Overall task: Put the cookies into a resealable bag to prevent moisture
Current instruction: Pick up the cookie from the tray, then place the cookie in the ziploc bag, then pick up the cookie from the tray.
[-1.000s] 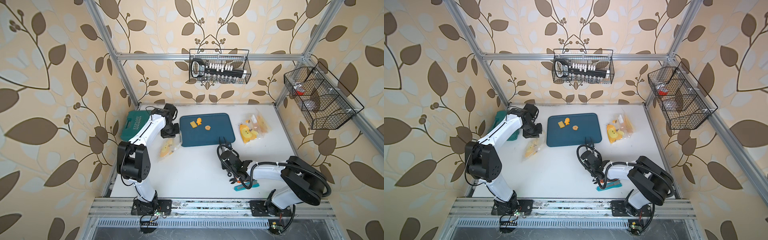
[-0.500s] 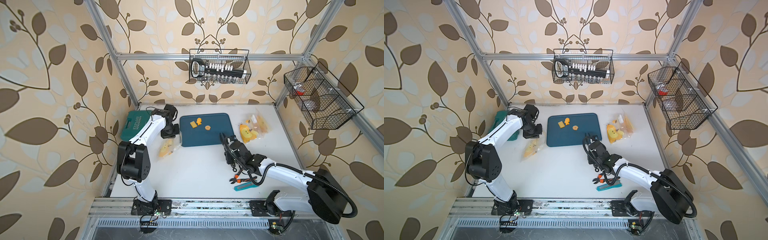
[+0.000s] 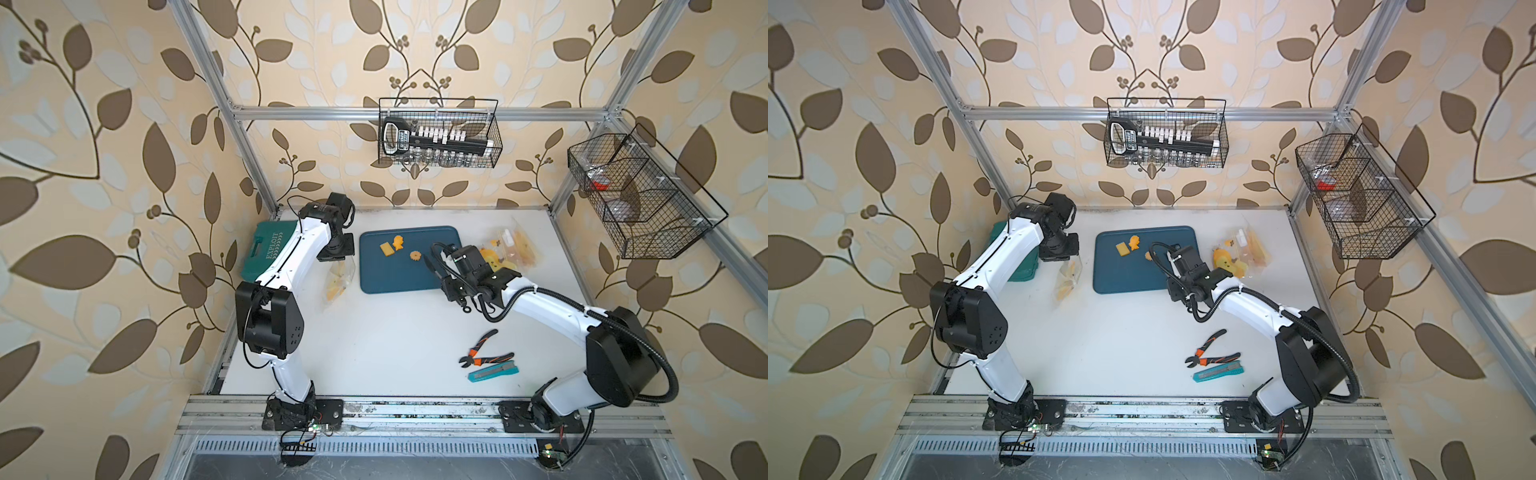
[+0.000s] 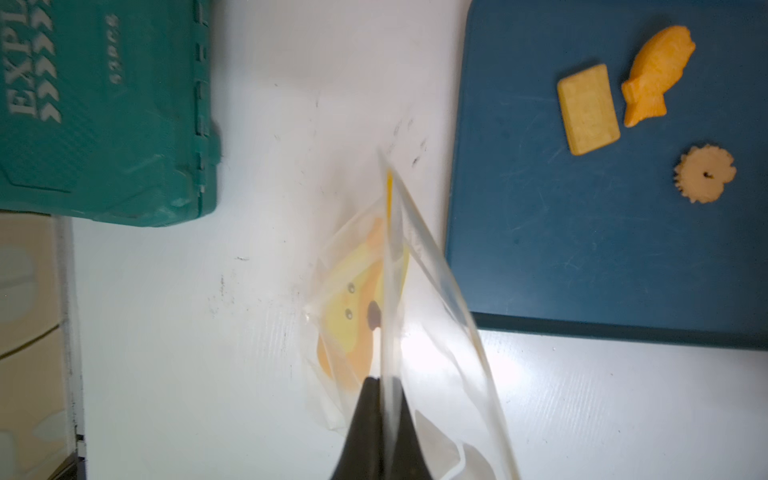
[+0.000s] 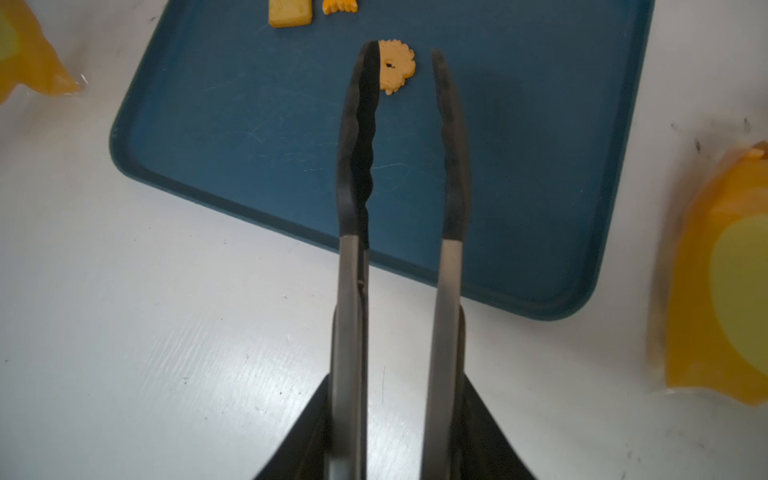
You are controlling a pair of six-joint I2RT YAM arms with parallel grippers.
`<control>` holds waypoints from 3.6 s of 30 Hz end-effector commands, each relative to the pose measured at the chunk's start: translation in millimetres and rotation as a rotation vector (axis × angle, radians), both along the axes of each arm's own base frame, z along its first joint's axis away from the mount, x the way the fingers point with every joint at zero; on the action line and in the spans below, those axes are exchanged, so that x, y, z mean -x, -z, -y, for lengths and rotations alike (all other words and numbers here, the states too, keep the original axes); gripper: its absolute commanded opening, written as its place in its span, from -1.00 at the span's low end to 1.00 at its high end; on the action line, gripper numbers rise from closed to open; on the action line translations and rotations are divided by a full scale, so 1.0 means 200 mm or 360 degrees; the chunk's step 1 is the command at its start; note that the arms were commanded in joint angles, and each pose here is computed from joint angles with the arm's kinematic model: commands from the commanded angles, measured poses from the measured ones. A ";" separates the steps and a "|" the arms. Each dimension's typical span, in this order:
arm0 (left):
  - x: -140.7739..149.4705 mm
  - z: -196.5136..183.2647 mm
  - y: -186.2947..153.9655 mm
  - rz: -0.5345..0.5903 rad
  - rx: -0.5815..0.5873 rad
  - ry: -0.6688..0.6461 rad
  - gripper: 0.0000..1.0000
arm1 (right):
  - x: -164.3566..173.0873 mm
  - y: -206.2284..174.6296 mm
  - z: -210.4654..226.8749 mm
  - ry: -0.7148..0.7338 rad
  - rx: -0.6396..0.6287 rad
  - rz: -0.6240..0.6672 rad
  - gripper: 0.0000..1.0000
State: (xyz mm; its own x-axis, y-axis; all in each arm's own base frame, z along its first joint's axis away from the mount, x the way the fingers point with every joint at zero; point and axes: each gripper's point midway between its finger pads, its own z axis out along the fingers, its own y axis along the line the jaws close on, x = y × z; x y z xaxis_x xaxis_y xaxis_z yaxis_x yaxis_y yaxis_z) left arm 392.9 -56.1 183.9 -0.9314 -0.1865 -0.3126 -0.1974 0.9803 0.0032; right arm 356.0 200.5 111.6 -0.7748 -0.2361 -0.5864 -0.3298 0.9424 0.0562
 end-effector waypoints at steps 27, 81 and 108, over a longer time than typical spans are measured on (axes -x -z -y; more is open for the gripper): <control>-0.11 0.04 0.05 -0.0128 0.0253 0.0010 -1.00 | -0.31 0.19 -0.13 -0.0145 0.0143 -0.0129 0.19; -0.13 0.37 0.30 -0.0245 0.0610 0.0182 -1.00 | 0.09 -0.21 -0.70 -0.0842 -0.0276 -0.0026 -0.32; -0.14 0.23 0.25 -0.0155 0.0454 0.0085 -1.00 | -0.32 0.06 -0.24 -0.0159 0.0003 -0.0054 0.05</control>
